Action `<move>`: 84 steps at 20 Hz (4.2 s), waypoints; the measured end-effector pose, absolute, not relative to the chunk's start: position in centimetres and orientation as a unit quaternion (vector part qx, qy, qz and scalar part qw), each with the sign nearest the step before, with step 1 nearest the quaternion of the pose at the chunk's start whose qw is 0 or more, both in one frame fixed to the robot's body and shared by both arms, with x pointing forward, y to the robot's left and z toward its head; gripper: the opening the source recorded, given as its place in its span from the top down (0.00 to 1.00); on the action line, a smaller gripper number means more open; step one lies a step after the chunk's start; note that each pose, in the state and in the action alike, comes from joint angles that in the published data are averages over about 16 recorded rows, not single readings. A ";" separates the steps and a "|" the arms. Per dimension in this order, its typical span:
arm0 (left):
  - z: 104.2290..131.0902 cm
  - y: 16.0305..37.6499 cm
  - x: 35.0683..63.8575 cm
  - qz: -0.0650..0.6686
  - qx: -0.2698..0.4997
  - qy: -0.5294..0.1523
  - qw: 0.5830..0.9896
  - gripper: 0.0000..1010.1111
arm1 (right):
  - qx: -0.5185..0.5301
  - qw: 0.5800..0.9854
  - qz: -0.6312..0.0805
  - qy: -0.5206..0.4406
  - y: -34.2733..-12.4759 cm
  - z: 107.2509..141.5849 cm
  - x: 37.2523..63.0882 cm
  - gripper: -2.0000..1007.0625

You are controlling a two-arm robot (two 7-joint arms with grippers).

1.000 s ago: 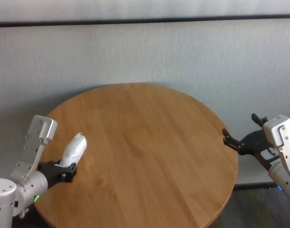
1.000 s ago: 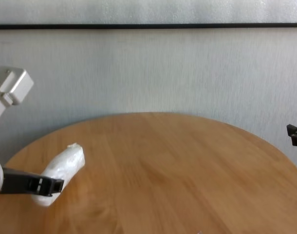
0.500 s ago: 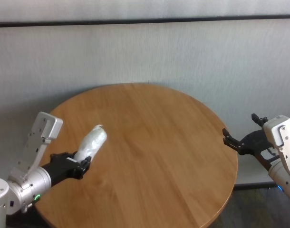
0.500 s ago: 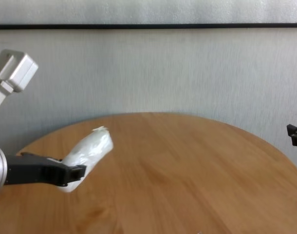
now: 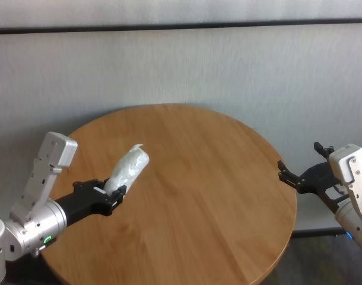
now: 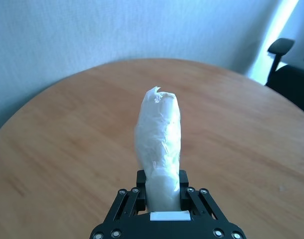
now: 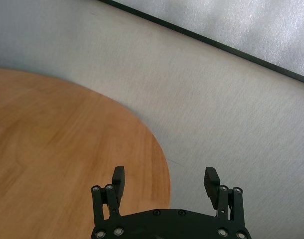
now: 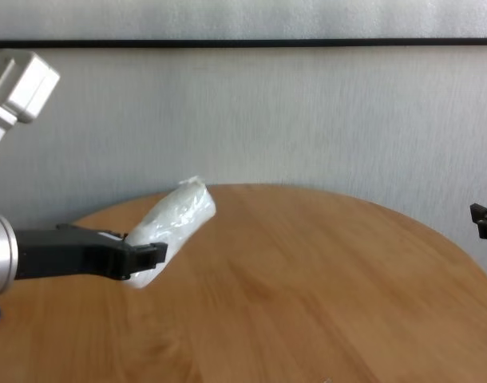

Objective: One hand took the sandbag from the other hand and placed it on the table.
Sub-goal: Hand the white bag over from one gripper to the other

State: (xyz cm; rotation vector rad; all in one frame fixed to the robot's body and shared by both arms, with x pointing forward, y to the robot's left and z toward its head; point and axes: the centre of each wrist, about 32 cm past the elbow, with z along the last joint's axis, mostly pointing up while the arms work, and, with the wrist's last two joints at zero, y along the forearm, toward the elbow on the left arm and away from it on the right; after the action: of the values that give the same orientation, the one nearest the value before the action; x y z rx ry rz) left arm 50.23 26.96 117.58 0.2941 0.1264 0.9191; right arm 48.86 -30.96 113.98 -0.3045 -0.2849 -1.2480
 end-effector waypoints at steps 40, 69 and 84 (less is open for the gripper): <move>121.1 23.1 50.7 0.267 0.096 0.005 0.959 0.62 | -0.141 0.791 -0.580 -0.132 -31.0 114.0 48.9 0.01; 121.1 22.9 51.1 0.303 0.095 0.004 0.948 0.62 | -0.141 0.791 -0.580 -0.132 -31.0 114.0 48.9 0.01; 121.1 22.9 51.1 0.302 0.096 0.005 0.949 0.62 | -0.117 0.810 -0.565 -0.108 -30.8 114.0 48.6 0.01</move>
State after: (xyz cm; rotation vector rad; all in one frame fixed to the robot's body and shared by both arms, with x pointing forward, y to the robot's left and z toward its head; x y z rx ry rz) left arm 51.11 22.92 121.09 0.1950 0.0109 0.6137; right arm 48.63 -30.81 114.00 -0.2500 -0.2302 -1.2075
